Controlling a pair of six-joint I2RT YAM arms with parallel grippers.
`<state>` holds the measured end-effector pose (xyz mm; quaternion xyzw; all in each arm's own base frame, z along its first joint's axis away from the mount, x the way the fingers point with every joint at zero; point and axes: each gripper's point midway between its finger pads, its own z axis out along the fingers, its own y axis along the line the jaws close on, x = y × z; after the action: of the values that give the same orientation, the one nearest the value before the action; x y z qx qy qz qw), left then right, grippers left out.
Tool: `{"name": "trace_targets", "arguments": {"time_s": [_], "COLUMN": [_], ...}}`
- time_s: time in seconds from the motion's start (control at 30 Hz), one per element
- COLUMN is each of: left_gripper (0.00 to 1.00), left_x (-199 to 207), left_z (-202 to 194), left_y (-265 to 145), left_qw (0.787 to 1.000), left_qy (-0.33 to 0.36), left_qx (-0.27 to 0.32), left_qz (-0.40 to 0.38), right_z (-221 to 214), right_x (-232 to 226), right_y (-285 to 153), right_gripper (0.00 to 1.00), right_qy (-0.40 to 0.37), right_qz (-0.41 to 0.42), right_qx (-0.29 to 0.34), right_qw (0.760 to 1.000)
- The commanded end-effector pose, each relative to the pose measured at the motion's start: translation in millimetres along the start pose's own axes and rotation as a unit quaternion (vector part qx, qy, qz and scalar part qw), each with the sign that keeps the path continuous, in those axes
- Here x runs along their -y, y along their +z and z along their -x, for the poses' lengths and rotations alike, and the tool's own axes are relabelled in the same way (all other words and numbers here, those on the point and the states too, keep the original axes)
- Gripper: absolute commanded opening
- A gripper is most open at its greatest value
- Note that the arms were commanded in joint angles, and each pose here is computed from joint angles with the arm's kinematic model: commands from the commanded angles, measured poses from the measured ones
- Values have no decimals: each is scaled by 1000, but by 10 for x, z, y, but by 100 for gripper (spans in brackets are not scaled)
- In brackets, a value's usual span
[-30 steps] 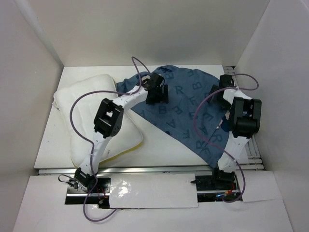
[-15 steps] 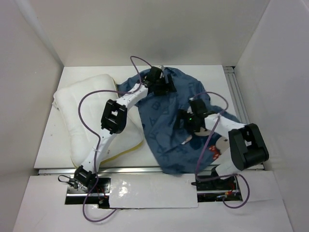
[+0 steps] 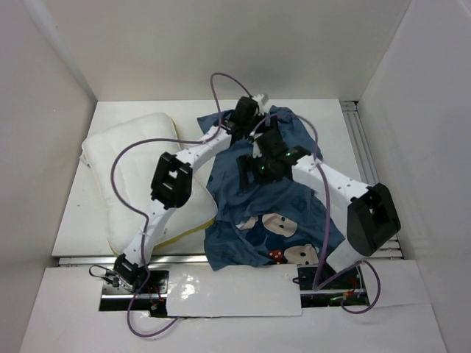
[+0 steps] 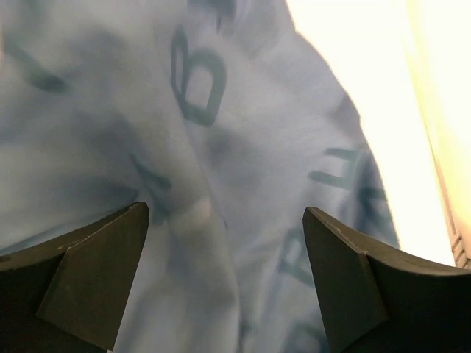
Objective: Put the pillow into the pillowcase
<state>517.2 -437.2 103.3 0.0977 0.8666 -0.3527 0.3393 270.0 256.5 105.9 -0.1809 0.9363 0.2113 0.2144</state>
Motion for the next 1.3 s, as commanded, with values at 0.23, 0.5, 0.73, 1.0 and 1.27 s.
{"name": "trace_targets", "arguments": {"time_s": [0.23,0.5,0.73,1.0,1.27], "left_gripper": [100,100,100,85,0], "left_x": [71,183,453,178,-217], "left_z": [731,-1141,-2161,-2500,-2460], "left_y": [-1972,-1951,-1954,-1751,-1460], "left_qw": [985,992,971,957,944], "left_qy": [50,25,92,66,45], "left_qx": [131,-51,-150,-202,-226], "left_qz": [105,109,161,199,238], "right_z": [1291,2127,2749,2434,1871], "right_x": [1681,2525,2637,2949,3769], "right_y": [-738,49,637,859,531], "right_gripper": [100,100,100,54,0], "right_qy": [166,136,78,99,205], "right_qz": [-236,-270,-257,-293,-336], "right_qx": [179,152,208,182,155], "right_qw": [941,941,941,933,906]}}
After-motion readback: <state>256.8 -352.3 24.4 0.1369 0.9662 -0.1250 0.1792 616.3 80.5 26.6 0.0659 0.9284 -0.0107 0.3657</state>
